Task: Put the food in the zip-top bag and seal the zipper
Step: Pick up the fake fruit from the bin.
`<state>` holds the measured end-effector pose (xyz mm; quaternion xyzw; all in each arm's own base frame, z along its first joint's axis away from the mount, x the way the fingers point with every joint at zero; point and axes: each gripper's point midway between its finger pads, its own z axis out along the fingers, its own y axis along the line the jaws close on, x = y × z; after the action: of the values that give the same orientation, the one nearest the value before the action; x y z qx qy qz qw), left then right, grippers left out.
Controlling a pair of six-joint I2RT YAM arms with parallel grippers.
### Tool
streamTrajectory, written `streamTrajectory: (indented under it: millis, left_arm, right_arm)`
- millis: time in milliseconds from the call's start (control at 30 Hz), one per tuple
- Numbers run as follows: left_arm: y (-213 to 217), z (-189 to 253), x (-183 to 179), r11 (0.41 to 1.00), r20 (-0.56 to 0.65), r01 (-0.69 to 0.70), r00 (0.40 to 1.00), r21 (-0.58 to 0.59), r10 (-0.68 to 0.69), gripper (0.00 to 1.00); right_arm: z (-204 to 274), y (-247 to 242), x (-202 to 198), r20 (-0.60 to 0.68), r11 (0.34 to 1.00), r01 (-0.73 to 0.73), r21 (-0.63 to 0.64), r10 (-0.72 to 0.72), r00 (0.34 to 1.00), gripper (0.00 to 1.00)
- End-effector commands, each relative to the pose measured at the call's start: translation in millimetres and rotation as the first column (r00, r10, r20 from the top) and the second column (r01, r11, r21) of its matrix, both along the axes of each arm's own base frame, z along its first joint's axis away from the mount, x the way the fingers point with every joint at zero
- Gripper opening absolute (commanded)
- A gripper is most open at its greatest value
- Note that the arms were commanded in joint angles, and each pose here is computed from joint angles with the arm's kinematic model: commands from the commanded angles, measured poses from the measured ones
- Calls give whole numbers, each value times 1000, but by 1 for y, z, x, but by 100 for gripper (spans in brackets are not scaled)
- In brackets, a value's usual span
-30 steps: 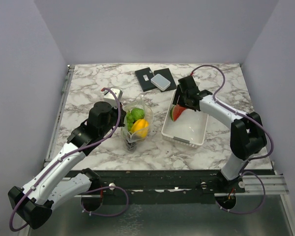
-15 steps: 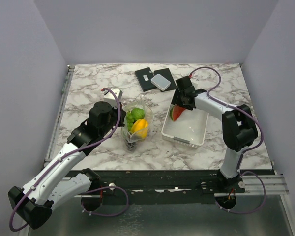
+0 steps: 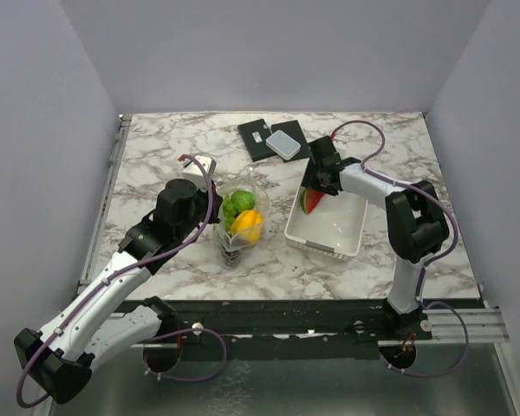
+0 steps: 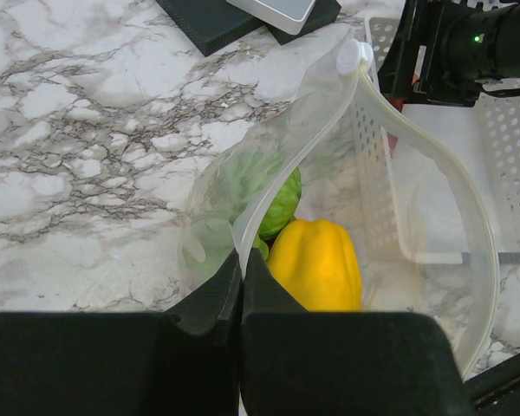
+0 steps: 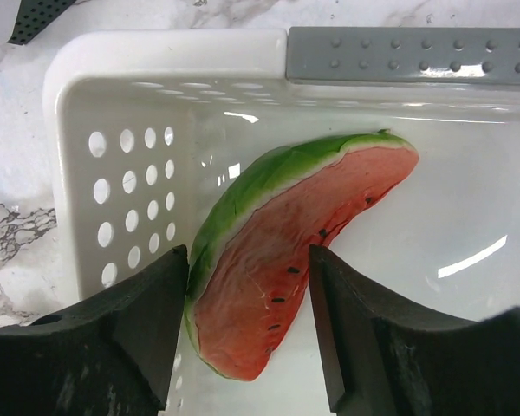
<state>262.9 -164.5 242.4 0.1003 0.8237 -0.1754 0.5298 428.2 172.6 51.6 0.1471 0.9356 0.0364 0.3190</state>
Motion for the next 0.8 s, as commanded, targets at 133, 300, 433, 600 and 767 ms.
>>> streamTrajectory:
  millis: [133, 300, 433, 600, 767]
  left_arm:
    - [-2, 3, 3, 1000, 18, 1, 1000, -7, -1, 0]
    - [-1, 3, 3, 1000, 20, 0, 1000, -5, 0, 0]
    - [-1, 3, 3, 1000, 18, -1, 1000, -4, 1, 0]
    - [-1, 2, 4, 1000, 18, -3, 1000, -1, 3, 0]
    - [-1, 1, 4, 1000, 15, -4, 1000, 1, 4, 0]
  right_arm:
    - [-6, -5, -15, -29, 998, -67, -11, 67, 997, 56]
    - [-5, -9, -25, -52, 994, -99, -33, 98, 994, 47]
    - [-1, -14, -34, -56, 991, -123, -44, 120, 991, 44]
    - [-4, -18, -47, -91, 986, -158, -60, 152, 984, 38]
    - [-11, -25, -61, -124, 981, -180, -74, 170, 978, 26]
